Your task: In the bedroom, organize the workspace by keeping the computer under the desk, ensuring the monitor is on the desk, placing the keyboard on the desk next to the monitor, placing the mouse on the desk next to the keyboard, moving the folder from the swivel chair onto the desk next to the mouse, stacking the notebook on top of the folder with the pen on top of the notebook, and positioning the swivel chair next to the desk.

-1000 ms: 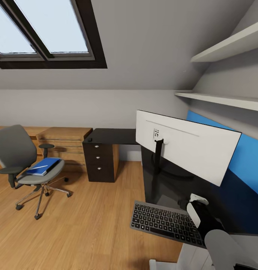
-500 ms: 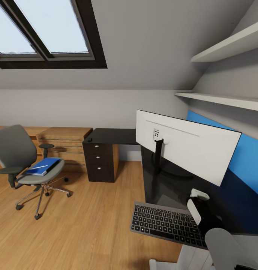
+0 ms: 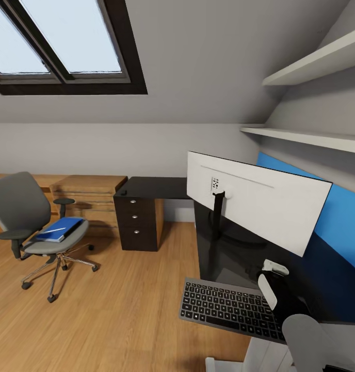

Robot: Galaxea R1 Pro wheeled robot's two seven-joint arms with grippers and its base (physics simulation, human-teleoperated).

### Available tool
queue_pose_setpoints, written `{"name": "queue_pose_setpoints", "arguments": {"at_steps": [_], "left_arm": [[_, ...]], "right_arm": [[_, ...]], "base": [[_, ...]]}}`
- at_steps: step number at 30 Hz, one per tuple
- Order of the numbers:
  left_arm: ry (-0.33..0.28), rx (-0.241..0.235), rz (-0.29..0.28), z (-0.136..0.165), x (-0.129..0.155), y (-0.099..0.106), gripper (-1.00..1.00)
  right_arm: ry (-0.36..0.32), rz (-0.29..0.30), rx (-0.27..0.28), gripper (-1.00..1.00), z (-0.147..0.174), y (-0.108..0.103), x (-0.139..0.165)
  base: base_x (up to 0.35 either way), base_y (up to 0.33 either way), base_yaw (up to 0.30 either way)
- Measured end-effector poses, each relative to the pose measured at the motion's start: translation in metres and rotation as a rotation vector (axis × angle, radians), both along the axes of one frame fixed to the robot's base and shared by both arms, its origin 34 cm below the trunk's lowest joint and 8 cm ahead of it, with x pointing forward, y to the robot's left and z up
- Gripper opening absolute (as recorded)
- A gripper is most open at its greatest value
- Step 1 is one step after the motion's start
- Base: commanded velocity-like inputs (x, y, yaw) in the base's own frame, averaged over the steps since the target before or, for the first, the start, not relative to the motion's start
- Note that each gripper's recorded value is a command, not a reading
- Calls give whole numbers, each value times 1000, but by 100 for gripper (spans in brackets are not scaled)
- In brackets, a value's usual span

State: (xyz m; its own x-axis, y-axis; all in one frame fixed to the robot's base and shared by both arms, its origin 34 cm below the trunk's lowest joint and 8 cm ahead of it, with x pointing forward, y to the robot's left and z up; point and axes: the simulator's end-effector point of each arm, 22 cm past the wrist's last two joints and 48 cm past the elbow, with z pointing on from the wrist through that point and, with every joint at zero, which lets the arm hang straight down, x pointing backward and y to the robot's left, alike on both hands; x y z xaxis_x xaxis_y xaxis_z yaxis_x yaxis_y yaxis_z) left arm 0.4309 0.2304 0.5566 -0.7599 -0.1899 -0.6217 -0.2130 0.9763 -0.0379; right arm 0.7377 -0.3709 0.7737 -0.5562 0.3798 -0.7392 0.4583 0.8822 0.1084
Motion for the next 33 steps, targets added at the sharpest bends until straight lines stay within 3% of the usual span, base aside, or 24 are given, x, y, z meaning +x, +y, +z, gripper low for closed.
{"name": "queue_pose_setpoints", "arguments": {"at_steps": [7,21,33], "left_arm": [[0,0,0,0,0,0,100],[0,0,0,0,0,0,100],[0,1,1,0,0,1,100]], "right_arm": [[1,0,1,100,0,0,0],[1,0,0,100,0,0,0],[4,2,0,100,-1,1,-1]], "base": [[0,0,-91],[0,0,-238],[0,0,-41]]}}
